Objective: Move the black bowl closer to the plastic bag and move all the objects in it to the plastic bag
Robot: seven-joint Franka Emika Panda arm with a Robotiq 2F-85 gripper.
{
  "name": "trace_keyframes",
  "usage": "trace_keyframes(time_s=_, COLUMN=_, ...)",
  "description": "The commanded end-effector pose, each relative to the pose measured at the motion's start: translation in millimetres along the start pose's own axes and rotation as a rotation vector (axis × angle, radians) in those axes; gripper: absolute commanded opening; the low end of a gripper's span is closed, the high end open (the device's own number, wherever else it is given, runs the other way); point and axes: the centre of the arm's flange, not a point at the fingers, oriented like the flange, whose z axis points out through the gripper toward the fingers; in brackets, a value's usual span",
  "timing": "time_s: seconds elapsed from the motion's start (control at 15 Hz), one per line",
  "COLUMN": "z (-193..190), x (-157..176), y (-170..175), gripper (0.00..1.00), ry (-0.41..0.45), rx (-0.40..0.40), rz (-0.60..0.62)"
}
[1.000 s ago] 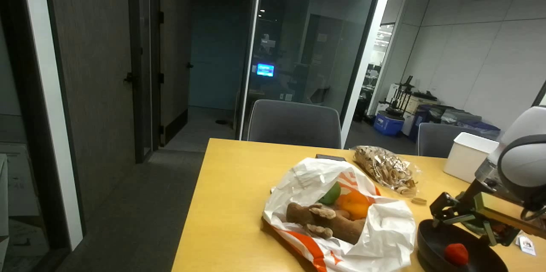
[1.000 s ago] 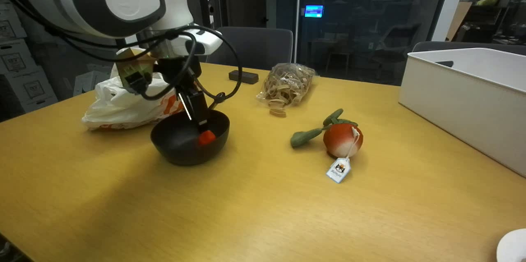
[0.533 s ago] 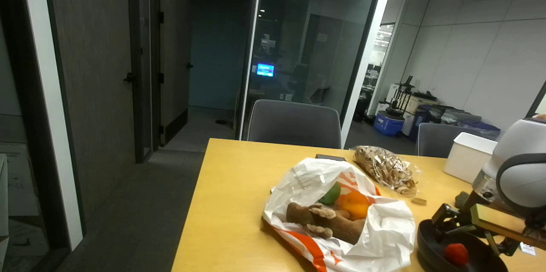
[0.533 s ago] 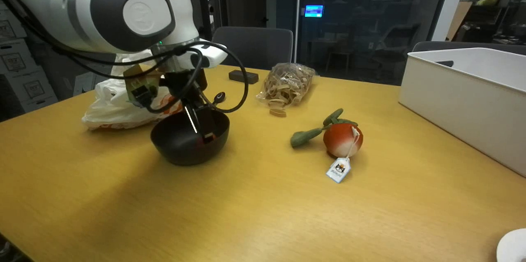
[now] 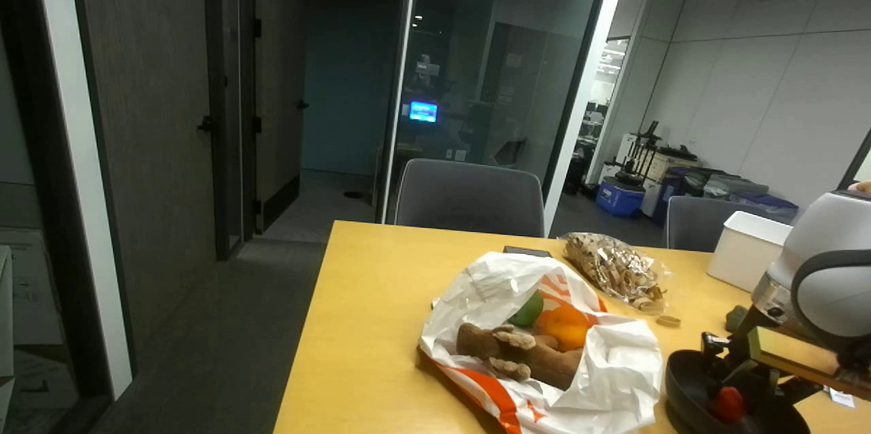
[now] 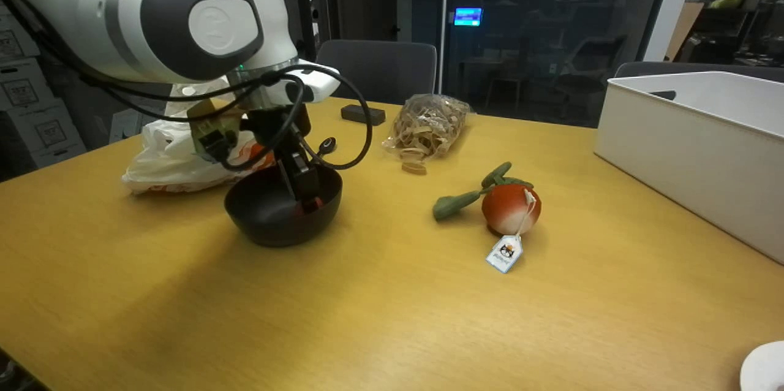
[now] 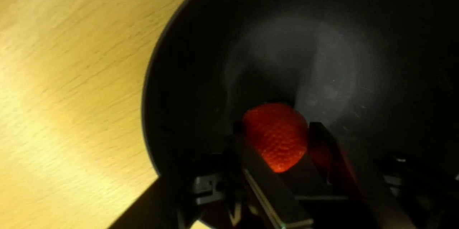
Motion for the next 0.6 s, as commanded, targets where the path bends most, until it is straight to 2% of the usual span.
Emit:
trace_keyframes(time_s=0.0, z=-10, x=2, y=-1, gripper=0.22, ry=0.034, rx=0.007, rz=0.007)
trace_keyframes(time_s=0.27, z=-63, x=2, y=6, gripper=0.22, ry=0.076, rx=0.05, rz=-0.015)
trace_keyframes(time_s=0.53, z=-135, x=-10, y=1, gripper=0.22, ry=0.191, rx=0.08, rz=-0.118)
